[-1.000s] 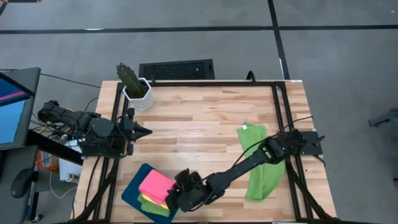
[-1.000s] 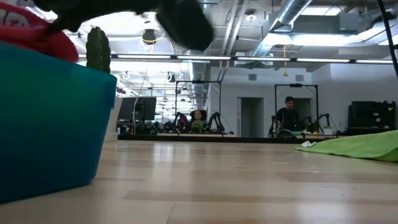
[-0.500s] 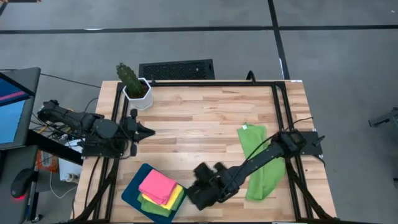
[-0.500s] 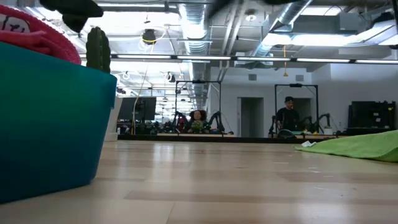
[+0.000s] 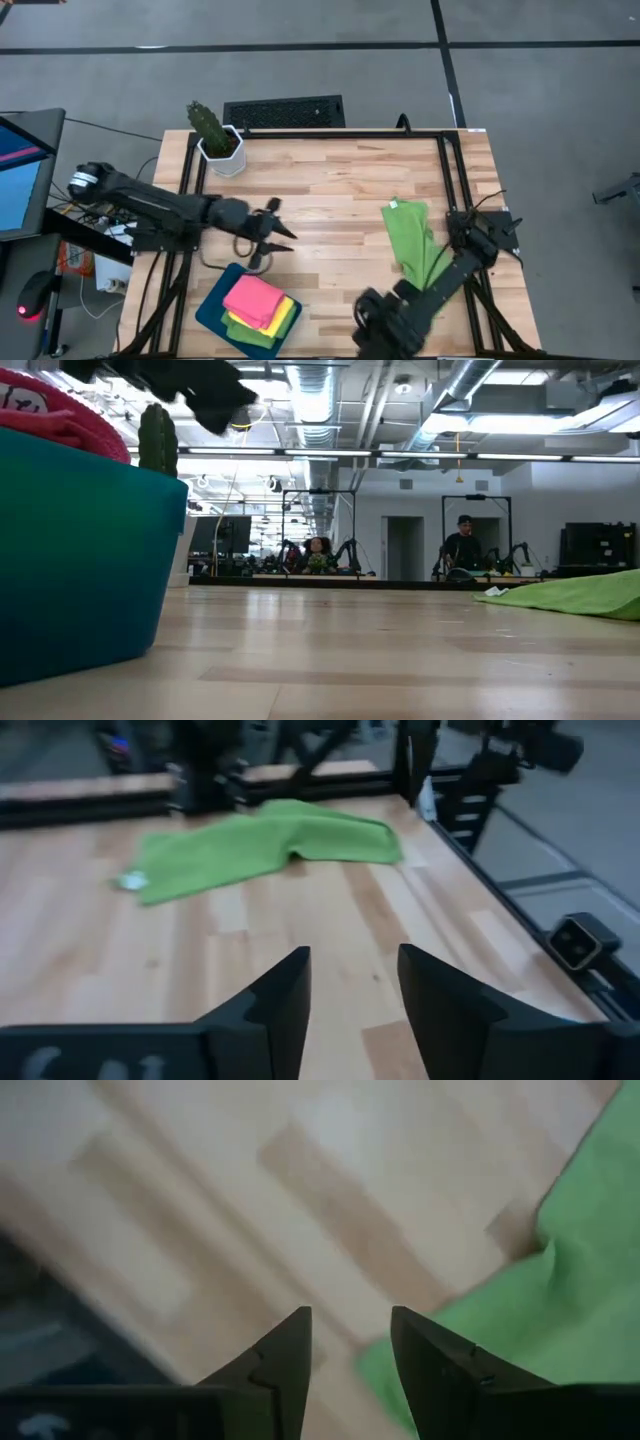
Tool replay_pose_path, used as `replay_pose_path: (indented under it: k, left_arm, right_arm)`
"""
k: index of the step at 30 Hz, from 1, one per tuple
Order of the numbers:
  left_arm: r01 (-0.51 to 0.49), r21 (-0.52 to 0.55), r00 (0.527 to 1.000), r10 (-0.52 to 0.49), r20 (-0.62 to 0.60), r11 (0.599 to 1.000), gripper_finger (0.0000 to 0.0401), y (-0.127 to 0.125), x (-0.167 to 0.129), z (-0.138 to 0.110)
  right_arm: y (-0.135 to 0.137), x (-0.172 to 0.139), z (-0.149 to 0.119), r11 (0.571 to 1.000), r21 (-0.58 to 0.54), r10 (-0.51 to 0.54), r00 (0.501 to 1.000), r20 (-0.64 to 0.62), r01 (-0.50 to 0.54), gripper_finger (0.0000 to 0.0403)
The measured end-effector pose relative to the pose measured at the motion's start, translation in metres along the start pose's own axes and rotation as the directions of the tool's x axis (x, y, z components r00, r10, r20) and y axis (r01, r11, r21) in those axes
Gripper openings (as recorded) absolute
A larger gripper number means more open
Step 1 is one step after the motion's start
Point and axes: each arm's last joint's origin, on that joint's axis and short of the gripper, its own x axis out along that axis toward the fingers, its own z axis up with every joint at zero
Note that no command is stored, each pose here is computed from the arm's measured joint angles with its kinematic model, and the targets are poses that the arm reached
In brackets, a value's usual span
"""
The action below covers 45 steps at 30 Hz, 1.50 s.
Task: Fold microfiber towels
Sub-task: Fold the green microfiber
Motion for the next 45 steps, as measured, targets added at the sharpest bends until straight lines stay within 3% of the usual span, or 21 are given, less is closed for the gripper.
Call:
replay_pose_path:
  k: [6,12,18,26,35,40,45]
  left_arm:
    - [0.126,-0.031,0.992,-0.126,-0.02,0.992,0.0151,0.012,0.034,-0.017]
    - [0.162,-0.023,0.986,-0.163,-0.044,0.986,0.0151,0.01,0.05,-0.029]
    - [0.174,-0.03,0.983,-0.175,-0.045,0.984,0.0151,0.006,0.05,-0.029]
    - [0.191,-0.035,0.98,-0.193,-0.043,0.981,0.0151,0.0,0.05,-0.028]
    - [0.192,-0.037,0.98,-0.194,-0.043,0.981,0.0151,0.0,0.05,-0.028]
    - [0.192,-0.037,0.98,-0.194,-0.042,0.981,0.0151,0.0,0.05,-0.028]
    - [0.192,-0.038,0.98,-0.194,-0.041,0.981,0.0151,0.0,0.05,-0.028]
  right_arm:
    - [0.001,-0.011,-0.045,0.996,-0.088,0.026,0.998,-0.051,-0.03,0.0169]
    - [0.015,0.015,-0.078,0.975,-0.221,-0.058,0.992,-0.114,0.032,0.0209]
    - [0.027,0.046,-0.077,0.944,-0.317,-0.136,0.983,-0.121,0.092,0.0243]
    - [0.022,0.065,-0.067,0.901,-0.41,-0.21,0.969,-0.132,0.14,0.0234]
    - [0.019,0.085,-0.074,0.886,-0.442,-0.234,0.957,-0.169,0.139,0.0231]
    - [0.015,0.093,-0.071,0.872,-0.466,-0.265,0.944,-0.195,0.149,0.0179]
    - [0.017,0.095,-0.066,0.857,-0.502,-0.253,0.944,-0.21,0.117,0.0049]
